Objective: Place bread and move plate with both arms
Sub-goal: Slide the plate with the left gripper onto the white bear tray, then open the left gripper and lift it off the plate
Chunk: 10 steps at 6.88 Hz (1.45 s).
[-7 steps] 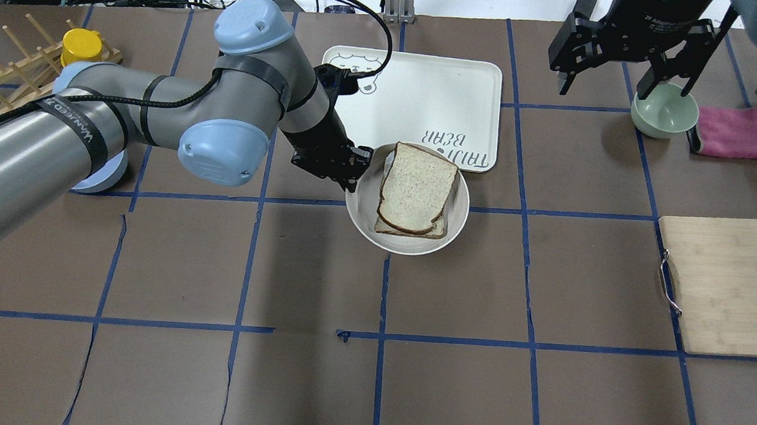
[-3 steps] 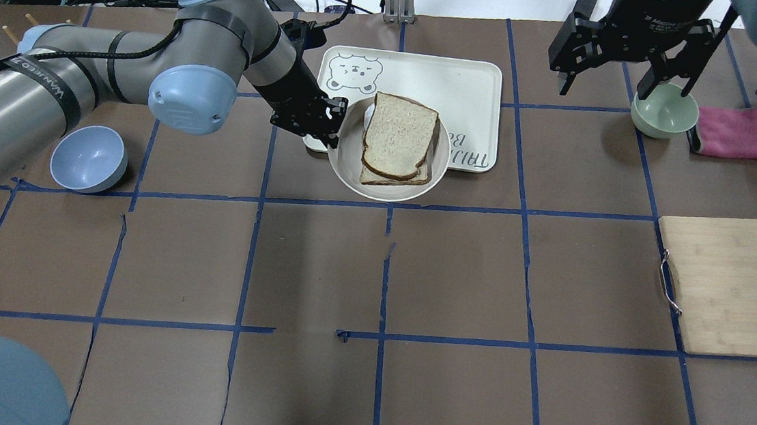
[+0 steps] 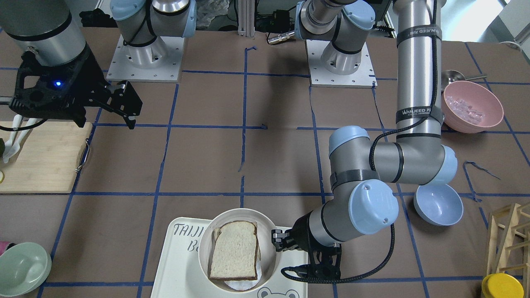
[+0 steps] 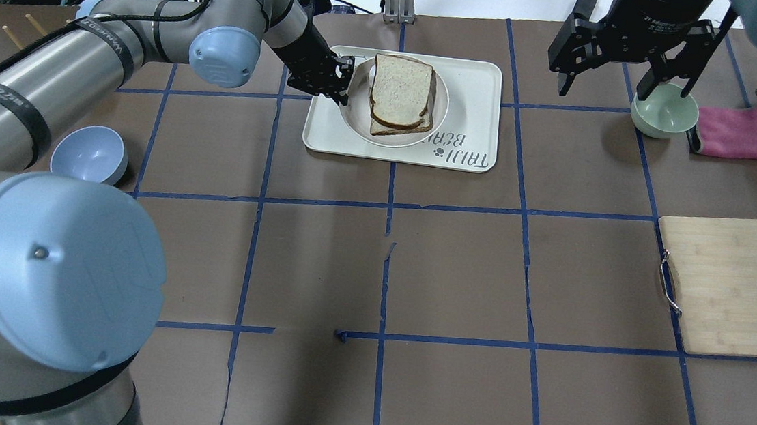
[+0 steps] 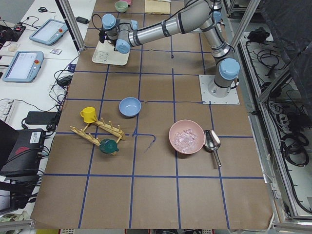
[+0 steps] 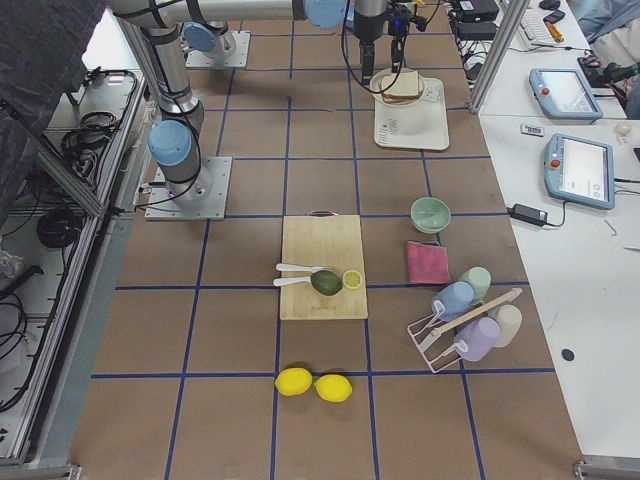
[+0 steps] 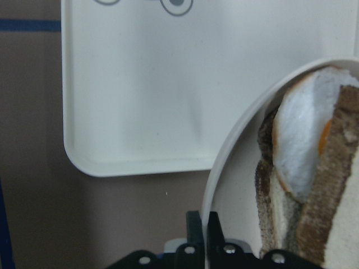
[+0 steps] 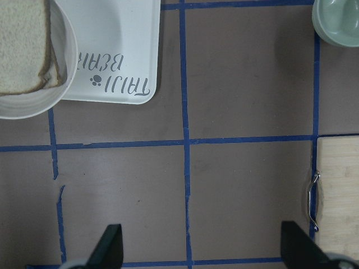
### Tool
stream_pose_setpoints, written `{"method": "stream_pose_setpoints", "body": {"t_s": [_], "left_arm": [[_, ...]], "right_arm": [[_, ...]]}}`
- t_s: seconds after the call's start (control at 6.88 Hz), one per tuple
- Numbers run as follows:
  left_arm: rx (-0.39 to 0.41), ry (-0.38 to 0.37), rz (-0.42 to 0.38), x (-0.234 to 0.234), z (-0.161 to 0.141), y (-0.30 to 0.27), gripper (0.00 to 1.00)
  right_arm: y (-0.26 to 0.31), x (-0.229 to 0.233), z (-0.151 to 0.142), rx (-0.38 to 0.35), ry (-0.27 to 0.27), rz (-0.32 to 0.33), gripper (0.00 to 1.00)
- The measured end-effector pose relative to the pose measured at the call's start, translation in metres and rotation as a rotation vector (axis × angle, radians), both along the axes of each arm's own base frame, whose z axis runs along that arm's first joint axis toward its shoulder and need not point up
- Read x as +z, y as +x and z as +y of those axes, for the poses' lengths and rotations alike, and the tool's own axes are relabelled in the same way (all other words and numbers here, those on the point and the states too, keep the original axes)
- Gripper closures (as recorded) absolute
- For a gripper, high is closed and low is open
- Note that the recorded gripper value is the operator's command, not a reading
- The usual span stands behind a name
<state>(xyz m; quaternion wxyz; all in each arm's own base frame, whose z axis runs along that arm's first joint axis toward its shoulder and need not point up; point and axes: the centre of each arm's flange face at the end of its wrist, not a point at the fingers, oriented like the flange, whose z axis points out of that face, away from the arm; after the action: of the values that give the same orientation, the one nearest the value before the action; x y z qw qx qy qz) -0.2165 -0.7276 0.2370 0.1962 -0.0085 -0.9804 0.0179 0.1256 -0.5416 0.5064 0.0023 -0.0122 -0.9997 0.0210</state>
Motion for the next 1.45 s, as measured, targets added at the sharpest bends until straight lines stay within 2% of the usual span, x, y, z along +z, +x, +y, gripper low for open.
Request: {"method": "stream_pose_setpoints", "body": {"t_s": [0.29,0.44,0.73,1.02,1.31,1.45], "left_arm": [[0.030,-0.006,0.011,-0.032,-0.028,-0.002,1.00],[0.042,-0.007,0.014,-0.041,-0.036,-0.003,0.01],[0.056,-0.001,0.013,-0.046,-0.039,-0.008,0.00],[0.075,-0.017,-0.011,-0.018,-0.036,-0.008,0.00],[0.087,-0.020,-0.107,0.021,-0.024,0.008,0.00],[0.098,0.011,-0.156,0.046,-0.014,0.022,0.00]], "right_arm": [[0.000,0.000,0.000,0.000,0.000,0.000,0.00],[0.000,0.000,0.000,-0.001,0.000,0.000,0.00],[0.000,0.000,0.000,-0.001,0.001,0.000,0.00],[0.000,-0.001,0.000,-0.001,0.002,0.000,0.00],[0.000,-0.001,0.000,-0.001,0.002,0.000,0.00],[0.000,-0.001,0.000,0.000,0.002,0.000,0.00]]}}
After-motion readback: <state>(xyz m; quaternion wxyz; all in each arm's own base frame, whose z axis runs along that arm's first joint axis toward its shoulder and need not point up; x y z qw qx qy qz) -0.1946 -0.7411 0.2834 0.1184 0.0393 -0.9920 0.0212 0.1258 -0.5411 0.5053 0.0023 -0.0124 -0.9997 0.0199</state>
